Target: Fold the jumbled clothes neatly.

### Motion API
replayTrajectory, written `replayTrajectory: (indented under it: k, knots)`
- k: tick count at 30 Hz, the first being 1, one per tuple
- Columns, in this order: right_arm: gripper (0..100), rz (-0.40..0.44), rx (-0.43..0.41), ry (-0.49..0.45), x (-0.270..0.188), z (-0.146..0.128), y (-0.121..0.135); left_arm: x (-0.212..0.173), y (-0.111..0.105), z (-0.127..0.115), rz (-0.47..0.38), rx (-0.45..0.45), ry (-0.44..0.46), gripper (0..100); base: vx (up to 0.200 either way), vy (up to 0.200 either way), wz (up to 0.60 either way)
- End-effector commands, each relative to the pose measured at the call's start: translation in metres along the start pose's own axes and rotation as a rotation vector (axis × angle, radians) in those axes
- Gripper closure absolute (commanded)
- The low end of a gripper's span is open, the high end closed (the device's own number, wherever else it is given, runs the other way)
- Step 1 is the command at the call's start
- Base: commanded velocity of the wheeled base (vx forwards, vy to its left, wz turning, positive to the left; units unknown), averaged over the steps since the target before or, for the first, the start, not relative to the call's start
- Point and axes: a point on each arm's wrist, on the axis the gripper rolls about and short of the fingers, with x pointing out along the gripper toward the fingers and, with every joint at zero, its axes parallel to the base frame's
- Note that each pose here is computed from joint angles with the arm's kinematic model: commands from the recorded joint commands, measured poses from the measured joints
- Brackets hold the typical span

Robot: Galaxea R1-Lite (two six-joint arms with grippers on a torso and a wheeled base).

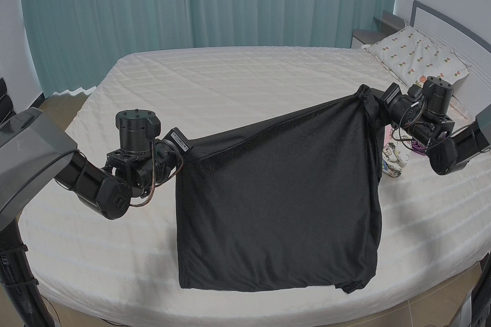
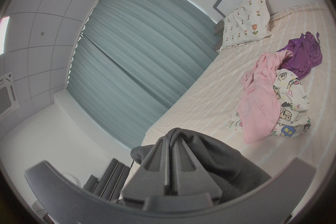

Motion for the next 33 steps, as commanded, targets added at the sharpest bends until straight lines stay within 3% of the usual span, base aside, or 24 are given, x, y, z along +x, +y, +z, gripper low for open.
replayTrajectory:
  k: [1,6,7,12,17,24,27,28,33]
  knots:
    - [100,-0.069,0.003,-0.01,0.03,-0.029,-0.031,0.03,0.015,-0.006,0.039,-0.003,-0.01,100,0.0,0.0,0.0]
    - [100,-0.096,0.003,-0.008,0.047,-0.053,-0.044,0.049,0.028,-0.018,0.073,0.0,0.0,100,0.0,0.0,0.0]
    - [0,-0.103,0.005,0.0,0.05,-0.058,-0.048,0.053,0.029,-0.019,0.08,0.0,-0.011,0,0.0,0.0,0.0]
    - [0,-0.127,0.004,-0.017,0.061,-0.067,-0.06,0.07,0.04,-0.017,0.104,-0.036,-0.066,0,0.0,0.0,0.0]
    - [0,-0.219,-0.043,-0.07,0.077,-0.078,-0.085,0.084,0.055,-0.008,0.141,-0.051,-0.174,0,0.0,0.0,0.0]
    - [0,-0.323,-0.039,-0.011,0.065,-0.078,-0.101,0.084,0.067,0.012,0.167,-0.033,-0.211,0,0.0,0.0,0.0]
    - [0,-0.337,-0.039,-0.001,0.061,-0.077,-0.103,0.082,0.069,0.013,0.176,-0.032,-0.209,0,0.0,0.0,0.0]
    - [0,-0.356,-0.033,0.07,0.039,-0.079,-0.105,0.068,0.073,0.015,0.202,-0.032,-0.187,0,0.0,0.0,0.0]
    - [0,-0.396,-0.003,0.176,-0.006,-0.08,-0.106,0.022,0.075,0.005,0.198,-0.027,-0.063,0,0.0,0.0,0.0]
